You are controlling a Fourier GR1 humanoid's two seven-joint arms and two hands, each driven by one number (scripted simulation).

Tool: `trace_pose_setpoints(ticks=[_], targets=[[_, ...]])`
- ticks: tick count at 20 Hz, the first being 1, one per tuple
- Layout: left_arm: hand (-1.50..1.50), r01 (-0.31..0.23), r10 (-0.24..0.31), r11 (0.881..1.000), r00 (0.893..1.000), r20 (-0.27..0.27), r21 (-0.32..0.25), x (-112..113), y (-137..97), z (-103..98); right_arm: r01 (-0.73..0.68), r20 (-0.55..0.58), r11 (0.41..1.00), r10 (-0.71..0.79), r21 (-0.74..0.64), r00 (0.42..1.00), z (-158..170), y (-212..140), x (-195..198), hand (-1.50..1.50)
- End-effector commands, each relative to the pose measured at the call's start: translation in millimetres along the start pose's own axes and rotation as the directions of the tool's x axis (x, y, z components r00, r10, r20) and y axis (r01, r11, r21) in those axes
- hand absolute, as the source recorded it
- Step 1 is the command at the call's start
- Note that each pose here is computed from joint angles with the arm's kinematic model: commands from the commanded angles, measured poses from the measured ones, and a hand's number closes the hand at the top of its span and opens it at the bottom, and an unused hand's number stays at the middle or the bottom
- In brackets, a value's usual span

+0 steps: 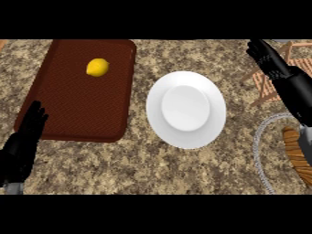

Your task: Pick the croissant from the placemat and place it in the tiered shelf

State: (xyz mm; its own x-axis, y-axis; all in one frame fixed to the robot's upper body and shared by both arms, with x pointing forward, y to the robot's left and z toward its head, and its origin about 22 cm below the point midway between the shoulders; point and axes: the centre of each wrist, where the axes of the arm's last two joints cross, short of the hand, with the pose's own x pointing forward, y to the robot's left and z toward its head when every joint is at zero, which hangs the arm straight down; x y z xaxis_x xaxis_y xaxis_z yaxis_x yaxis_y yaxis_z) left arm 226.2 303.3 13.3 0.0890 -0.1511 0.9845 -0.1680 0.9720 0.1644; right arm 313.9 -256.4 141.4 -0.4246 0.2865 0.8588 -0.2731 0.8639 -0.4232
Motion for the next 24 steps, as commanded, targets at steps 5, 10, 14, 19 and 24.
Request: trace_pose_setpoints(ticks=[5, 10, 14, 19, 24], targets=[[0.0, 0.067, -0.055, 0.994, 0.989, 0.136, -0.087, 30, 1, -17, 0.414, 0.338, 0.889, -0.458, 0.196, 0.822, 10, -41, -10, 1.5], [0.0, 0.044, -0.018, 0.981, 0.99, 0.139, -0.187, 47, -16, -19, 0.196, -0.192, 0.98, -0.187, 0.028, 0.963, 98, -129, -76, -1.5], [0.0, 0.049, -0.023, 0.979, 0.991, 0.132, -0.196, 44, -18, -22, 0.332, -0.153, 0.908, -0.301, 0.256, 0.941, 131, -155, -84, -1.5], [0.0, 0.028, -0.004, 0.977, 0.994, 0.112, -0.214, 48, -26, -18, 0.302, -0.13, 0.896, -0.274, 0.325, 0.953, 146, -184, -72, -1.5], [0.0, 0.041, -0.021, 0.979, 0.995, 0.101, -0.198, 42, -17, -15, 0.121, -0.127, 0.916, -0.078, 0.383, 0.989, 144, -202, -44, -1.5]])
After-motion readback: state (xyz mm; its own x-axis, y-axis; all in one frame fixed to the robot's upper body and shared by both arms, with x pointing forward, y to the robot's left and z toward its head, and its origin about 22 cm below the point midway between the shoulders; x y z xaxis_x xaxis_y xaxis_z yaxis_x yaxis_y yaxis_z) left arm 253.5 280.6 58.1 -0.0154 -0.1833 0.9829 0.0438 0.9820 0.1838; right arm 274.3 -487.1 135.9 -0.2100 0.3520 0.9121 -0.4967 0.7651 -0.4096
